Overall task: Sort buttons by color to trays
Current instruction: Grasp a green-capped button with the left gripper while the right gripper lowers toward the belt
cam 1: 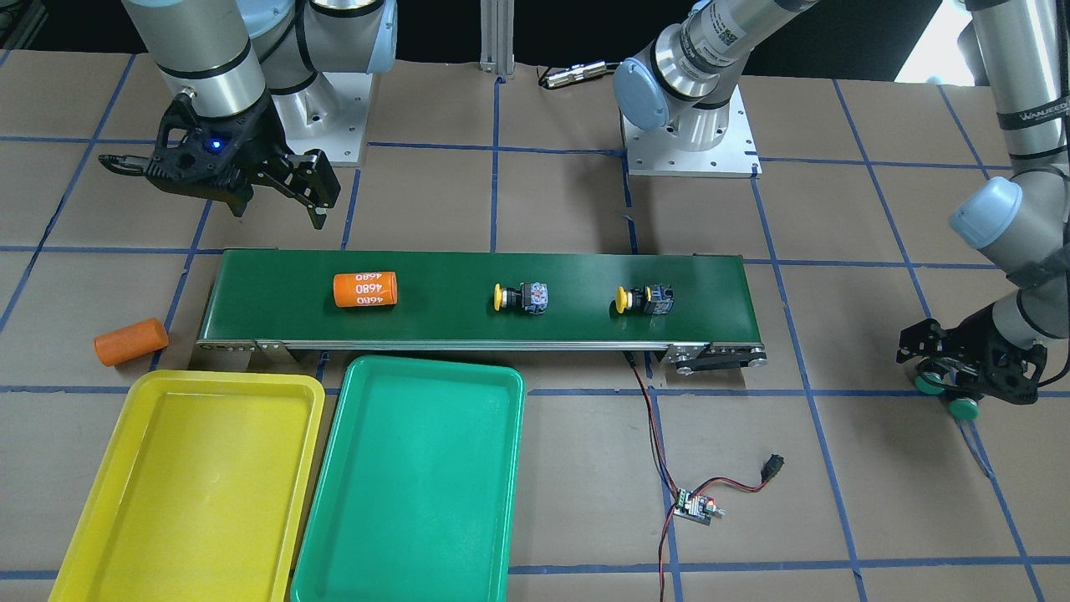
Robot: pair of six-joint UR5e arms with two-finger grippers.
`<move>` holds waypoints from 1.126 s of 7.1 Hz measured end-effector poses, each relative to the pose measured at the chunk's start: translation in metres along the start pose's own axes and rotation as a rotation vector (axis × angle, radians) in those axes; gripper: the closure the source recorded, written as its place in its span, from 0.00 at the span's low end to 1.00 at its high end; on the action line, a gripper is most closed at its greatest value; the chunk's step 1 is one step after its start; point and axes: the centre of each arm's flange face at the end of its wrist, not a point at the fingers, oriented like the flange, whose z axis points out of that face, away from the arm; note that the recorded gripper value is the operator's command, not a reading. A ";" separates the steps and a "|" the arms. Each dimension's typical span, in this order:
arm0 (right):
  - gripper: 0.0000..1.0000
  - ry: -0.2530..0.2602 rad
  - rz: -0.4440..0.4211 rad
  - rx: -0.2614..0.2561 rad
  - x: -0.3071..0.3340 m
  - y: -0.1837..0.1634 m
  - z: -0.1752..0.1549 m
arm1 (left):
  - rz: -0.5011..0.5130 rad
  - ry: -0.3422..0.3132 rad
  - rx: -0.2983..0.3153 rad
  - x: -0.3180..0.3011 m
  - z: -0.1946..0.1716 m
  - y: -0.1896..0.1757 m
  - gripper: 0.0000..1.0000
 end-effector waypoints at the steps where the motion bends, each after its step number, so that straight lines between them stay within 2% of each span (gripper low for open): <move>1: 0.00 0.000 0.006 -0.001 0.000 0.000 0.001 | 0.012 0.002 0.000 -0.002 0.006 0.003 0.27; 2: 0.00 0.002 0.033 -0.004 0.001 0.001 0.001 | 0.015 0.002 0.000 -0.002 0.011 0.008 0.90; 3: 0.00 0.003 0.140 -0.006 0.001 0.003 -0.001 | 0.026 -0.014 0.007 -0.002 0.015 0.011 1.00; 4: 0.00 0.001 0.317 -0.007 0.000 0.008 -0.005 | 0.045 -0.039 0.017 -0.001 0.015 0.013 1.00; 5: 0.00 -0.002 0.458 -0.005 -0.006 0.018 -0.010 | 0.055 -0.057 0.022 0.001 0.011 0.014 1.00; 7: 0.00 -0.019 0.665 -0.001 -0.029 0.044 -0.021 | 0.020 -0.062 0.010 0.014 -0.010 0.017 1.00; 8: 0.00 -0.042 0.773 -0.022 -0.040 0.050 -0.021 | -0.048 -0.034 -0.008 0.033 -0.025 0.017 1.00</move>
